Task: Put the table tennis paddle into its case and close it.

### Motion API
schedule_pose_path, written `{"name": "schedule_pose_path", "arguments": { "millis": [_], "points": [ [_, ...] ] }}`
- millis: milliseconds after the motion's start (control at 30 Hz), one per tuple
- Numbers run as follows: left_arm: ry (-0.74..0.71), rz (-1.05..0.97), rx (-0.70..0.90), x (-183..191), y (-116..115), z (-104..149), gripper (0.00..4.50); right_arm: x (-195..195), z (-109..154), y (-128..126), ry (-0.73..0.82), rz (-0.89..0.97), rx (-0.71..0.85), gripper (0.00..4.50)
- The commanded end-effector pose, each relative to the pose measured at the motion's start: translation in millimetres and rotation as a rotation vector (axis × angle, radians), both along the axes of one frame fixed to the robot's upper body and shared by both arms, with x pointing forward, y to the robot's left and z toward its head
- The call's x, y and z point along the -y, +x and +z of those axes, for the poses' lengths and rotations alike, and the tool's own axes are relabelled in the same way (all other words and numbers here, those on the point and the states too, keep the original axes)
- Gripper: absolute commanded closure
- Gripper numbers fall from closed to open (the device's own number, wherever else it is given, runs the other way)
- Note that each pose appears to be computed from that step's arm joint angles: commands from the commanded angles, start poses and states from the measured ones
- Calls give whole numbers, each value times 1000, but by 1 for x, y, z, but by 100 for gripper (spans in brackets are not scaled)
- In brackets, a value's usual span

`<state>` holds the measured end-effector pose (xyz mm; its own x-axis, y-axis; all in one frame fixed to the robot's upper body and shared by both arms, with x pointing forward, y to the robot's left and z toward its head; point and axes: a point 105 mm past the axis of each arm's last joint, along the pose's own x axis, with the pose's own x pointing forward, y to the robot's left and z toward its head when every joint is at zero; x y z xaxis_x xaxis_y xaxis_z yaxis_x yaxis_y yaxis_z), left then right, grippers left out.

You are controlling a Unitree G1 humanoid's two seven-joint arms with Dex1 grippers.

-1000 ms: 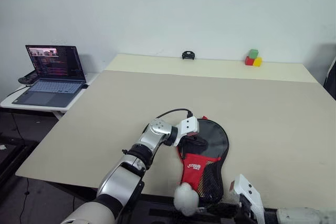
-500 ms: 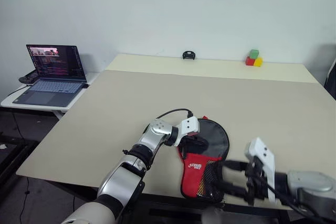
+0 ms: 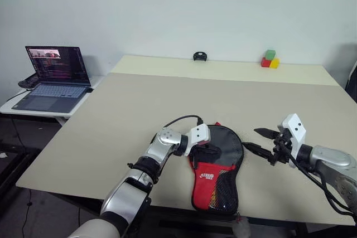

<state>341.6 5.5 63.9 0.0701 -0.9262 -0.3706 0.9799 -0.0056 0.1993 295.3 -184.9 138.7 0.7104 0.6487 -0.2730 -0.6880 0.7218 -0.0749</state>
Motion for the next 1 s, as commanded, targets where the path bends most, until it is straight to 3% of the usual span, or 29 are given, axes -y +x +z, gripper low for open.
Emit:
{"name": "schedule_pose_path", "arguments": {
  "millis": [33,167,300,367,400,433,500,567,800,1000],
  "points": [
    [46,58,-71,-11,-3,-21,450,7,6,9,-8,0,38,64],
    [-63,128,-5,-21,16,21,450,15,3,16,-18,-4,24,64],
    [-131,150,44,-40,19,54,450,16,6,24,-17,-3,30,64],
    [-170,157,57,-39,17,69,450,24,6,28,-19,-10,29,64],
    [-239,158,65,-38,12,90,450,32,6,33,-22,-39,25,64],
    [-326,180,71,-48,4,116,450,34,6,36,-21,-55,20,64],
    [-374,275,117,-83,-9,136,450,39,9,43,-16,-90,15,64],
    [-345,413,129,-110,-12,125,450,54,15,51,-6,-141,36,64],
    [-286,577,140,-127,-24,107,450,108,33,71,-17,-275,126,64],
    [-208,664,150,-145,-18,90,450,124,34,66,-65,-287,128,64]
  ]
}}
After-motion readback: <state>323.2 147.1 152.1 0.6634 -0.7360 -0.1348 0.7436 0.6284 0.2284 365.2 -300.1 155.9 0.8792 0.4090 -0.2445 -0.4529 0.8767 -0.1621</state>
